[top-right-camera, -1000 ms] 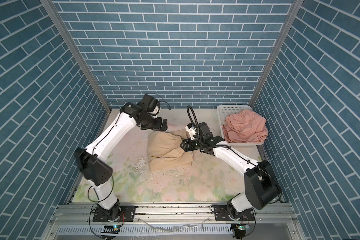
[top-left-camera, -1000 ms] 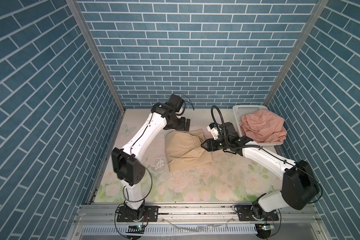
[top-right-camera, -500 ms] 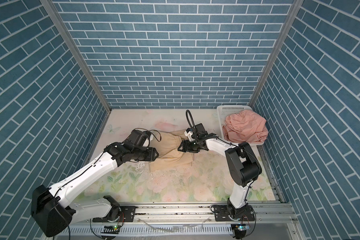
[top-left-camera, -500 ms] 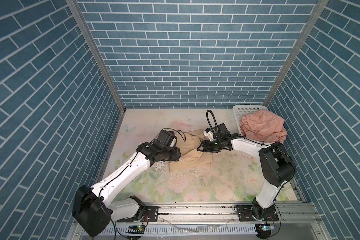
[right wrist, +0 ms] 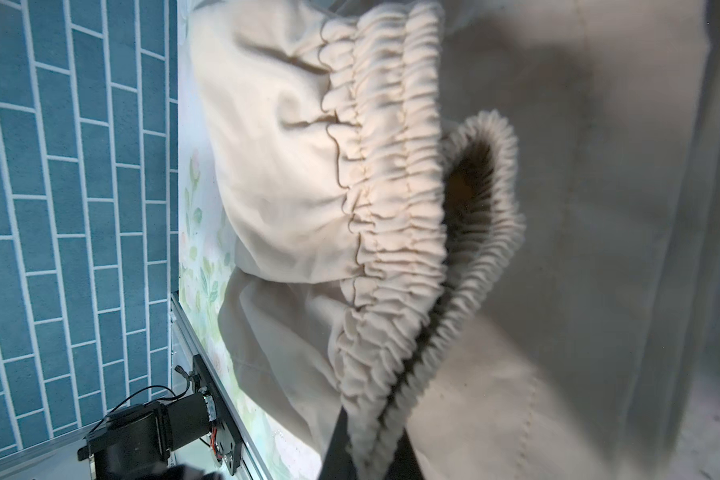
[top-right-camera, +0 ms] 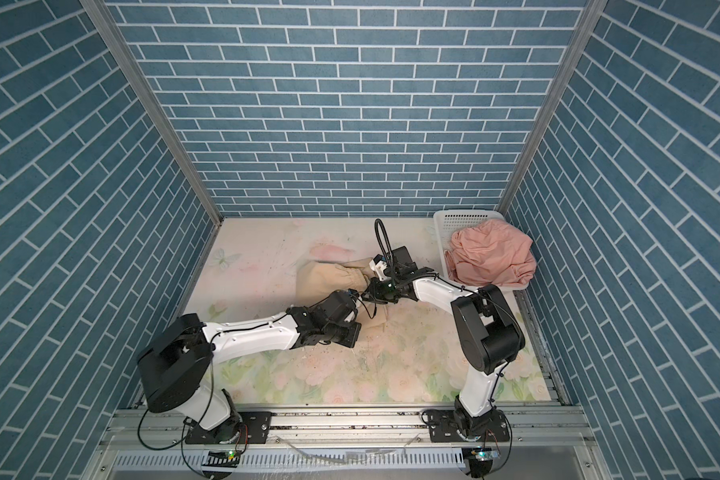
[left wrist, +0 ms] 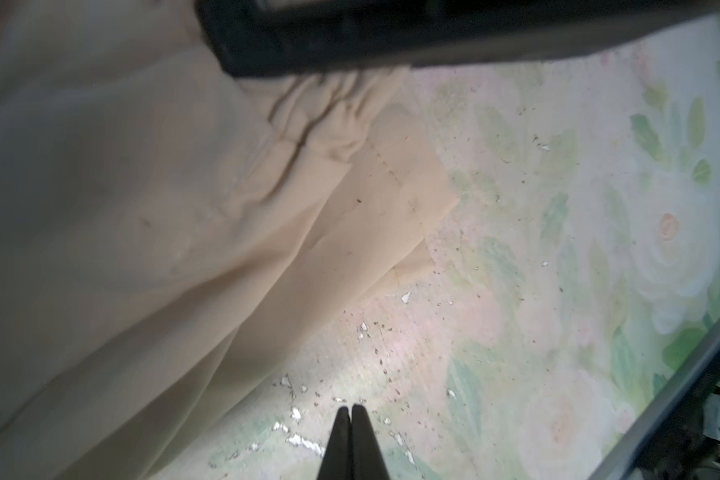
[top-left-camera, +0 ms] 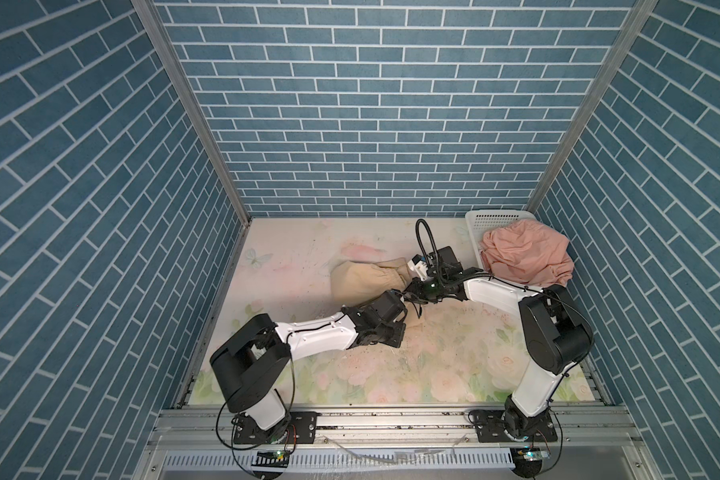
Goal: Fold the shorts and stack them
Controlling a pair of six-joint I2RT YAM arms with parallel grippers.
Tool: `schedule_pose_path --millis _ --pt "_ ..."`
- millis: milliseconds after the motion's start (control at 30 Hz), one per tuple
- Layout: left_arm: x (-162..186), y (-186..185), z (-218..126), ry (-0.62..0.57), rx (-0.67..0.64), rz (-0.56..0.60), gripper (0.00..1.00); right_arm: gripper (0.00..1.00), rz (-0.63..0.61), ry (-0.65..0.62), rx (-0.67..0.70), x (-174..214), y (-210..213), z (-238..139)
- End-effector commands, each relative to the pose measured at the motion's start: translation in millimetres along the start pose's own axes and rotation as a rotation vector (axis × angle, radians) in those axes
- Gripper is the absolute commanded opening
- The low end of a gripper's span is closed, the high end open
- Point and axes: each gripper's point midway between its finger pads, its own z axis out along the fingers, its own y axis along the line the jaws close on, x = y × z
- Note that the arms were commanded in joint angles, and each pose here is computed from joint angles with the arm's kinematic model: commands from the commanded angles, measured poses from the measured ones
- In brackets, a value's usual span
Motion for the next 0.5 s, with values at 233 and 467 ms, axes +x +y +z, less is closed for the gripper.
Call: schedule_pose_path --millis 233,467 --pt "-11.3 7.5 14.4 -0.054 -0.06 -0.022 0.0 0.0 0.03 -0.073 -0.05 5.4 20.3 -29.3" --pt "0.3 12.3 15.9 -0.023 -0.063 -0.041 0.0 0.0 0.077 -0.059 0.0 25.1 1.2 -32.9"
